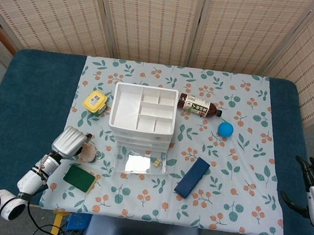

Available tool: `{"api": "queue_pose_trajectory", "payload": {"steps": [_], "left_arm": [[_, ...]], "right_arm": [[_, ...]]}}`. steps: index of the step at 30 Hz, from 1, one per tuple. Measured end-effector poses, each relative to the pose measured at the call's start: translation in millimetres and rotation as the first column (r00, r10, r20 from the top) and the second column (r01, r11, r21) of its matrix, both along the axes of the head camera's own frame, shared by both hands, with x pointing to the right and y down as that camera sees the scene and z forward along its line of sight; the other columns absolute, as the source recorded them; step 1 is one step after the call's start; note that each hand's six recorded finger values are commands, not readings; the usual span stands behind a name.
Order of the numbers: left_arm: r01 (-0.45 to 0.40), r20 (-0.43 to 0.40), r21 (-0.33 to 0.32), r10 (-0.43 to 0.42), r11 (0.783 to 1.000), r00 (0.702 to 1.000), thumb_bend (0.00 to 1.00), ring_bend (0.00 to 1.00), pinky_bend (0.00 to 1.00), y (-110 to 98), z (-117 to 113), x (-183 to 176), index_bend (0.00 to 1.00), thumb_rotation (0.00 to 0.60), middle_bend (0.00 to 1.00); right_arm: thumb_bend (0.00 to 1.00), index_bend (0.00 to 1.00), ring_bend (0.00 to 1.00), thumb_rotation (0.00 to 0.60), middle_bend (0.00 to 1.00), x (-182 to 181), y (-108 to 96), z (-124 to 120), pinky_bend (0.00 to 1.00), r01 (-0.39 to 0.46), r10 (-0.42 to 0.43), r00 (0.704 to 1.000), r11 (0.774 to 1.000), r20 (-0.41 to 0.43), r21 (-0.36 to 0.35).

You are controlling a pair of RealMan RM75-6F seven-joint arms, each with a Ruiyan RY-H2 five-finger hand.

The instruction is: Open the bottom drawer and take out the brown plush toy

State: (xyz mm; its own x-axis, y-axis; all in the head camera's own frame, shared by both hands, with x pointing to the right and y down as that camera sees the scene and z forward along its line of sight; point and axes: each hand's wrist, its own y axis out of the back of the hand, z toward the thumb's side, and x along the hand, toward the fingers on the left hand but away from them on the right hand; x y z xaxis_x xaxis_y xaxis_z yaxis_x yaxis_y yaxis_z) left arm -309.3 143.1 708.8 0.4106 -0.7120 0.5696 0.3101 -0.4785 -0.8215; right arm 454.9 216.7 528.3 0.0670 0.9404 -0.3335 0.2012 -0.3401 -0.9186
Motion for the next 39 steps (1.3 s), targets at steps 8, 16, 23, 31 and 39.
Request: {"api": "queue_pose_trajectory", "payload": {"steps": [8,16,23,31,39], "left_arm": [[0.107,0.027,0.008,-0.107,0.994,0.994,0.27,0.96,1.00,-0.1,-7.3,-17.0,0.09,0.600,0.91],[0.316,0.032,0.022,-0.316,0.949,0.948,0.27,0.79,1.00,8.4,-31.3,-61.2,0.09,0.600,0.78],[0.479,0.073,0.036,-0.481,0.877,0.874,0.23,0.62,0.87,28.9,-56.8,-105.2,0.11,0.600,0.61],[0.567,0.047,0.116,-0.575,0.815,0.817,0.21,0.47,0.62,47.0,-87.2,-136.6,0.11,0.600,0.48],[0.568,-0.012,0.196,-0.577,0.799,0.817,0.21,0.47,0.60,62.8,-122.9,-144.2,0.11,0.600,0.48]], "right_arm": [[0.26,0.01,0.07,0.600,0.13,-0.1,-0.9,-0.7,0.15,0.002,-0.002,1.000,1.000,0.000,0.002],[0.26,0.01,0.07,0.600,0.13,1.3,-0.7,0.7,0.15,-0.001,0.001,1.000,1.000,-0.002,-0.007],[0.26,0.01,0.07,0.600,0.13,0.3,-0.5,5.3,0.15,0.004,-0.004,1.000,0.999,-0.001,-0.033],[0.26,0.01,0.07,0.600,0.13,-3.5,-1.5,9.8,0.15,0.025,-0.025,1.000,0.998,-0.003,-0.056],[0.26,0.01,0.07,0.600,0.13,-8.6,-0.3,13.4,0.15,0.032,-0.032,0.999,0.997,0.006,-0.072]]}}
